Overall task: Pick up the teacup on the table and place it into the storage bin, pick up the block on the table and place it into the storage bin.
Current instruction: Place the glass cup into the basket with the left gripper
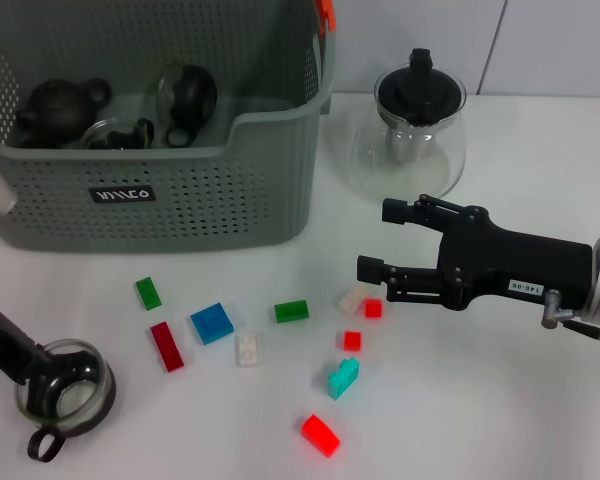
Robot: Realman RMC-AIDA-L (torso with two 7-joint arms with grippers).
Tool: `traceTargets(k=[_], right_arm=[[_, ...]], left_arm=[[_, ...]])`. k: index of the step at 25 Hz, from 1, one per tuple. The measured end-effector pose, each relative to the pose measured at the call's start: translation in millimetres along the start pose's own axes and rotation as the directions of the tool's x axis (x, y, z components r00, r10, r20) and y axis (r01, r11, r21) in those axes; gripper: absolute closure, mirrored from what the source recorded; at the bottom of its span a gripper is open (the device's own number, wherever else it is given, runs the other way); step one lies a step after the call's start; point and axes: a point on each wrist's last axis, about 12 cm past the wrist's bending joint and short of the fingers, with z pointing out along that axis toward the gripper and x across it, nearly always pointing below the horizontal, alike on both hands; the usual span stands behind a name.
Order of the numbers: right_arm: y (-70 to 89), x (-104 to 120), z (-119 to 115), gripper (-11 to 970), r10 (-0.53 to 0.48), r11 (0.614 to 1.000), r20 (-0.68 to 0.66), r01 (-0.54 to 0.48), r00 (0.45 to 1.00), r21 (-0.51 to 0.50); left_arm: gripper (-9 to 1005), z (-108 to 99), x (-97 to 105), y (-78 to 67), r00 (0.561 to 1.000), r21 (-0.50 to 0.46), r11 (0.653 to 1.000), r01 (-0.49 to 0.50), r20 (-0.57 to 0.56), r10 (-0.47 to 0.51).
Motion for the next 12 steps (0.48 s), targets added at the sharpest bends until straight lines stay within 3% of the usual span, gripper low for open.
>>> traceTargets(k=[4,7,9,12], right_arm=[[0.0,0.3,-0.7,17,0.0,1.0,-0.001,0.0,1.0,0.001],[0.1,0.3,-0.8,15,0.001,1.0,-0.001,-0.001,1.0,0.0],[0.0,0.3,-0.9,15,0.0,1.0,-0.001,0.0,1.0,0.0],[0.1,0.3,-0.7,15,0.001,1.0,-0.001,-0.001,1.0,0.001]], left_arm=[[954,-5.3,3.4,3.8,0.999,0.026,1.0,-0.001,0.032,0.0],[955,-17.4,6.4,8.1,0.991,0.138,0.99,-0.018,0.135,-0.001],[955,-27.7,9.0,14.4,0.972,0.246,0.968,-0.046,0.236,-0.014],[955,-38.0,11.6,31.3,0.904,0.418,0.903,-0.095,0.416,-0.098]])
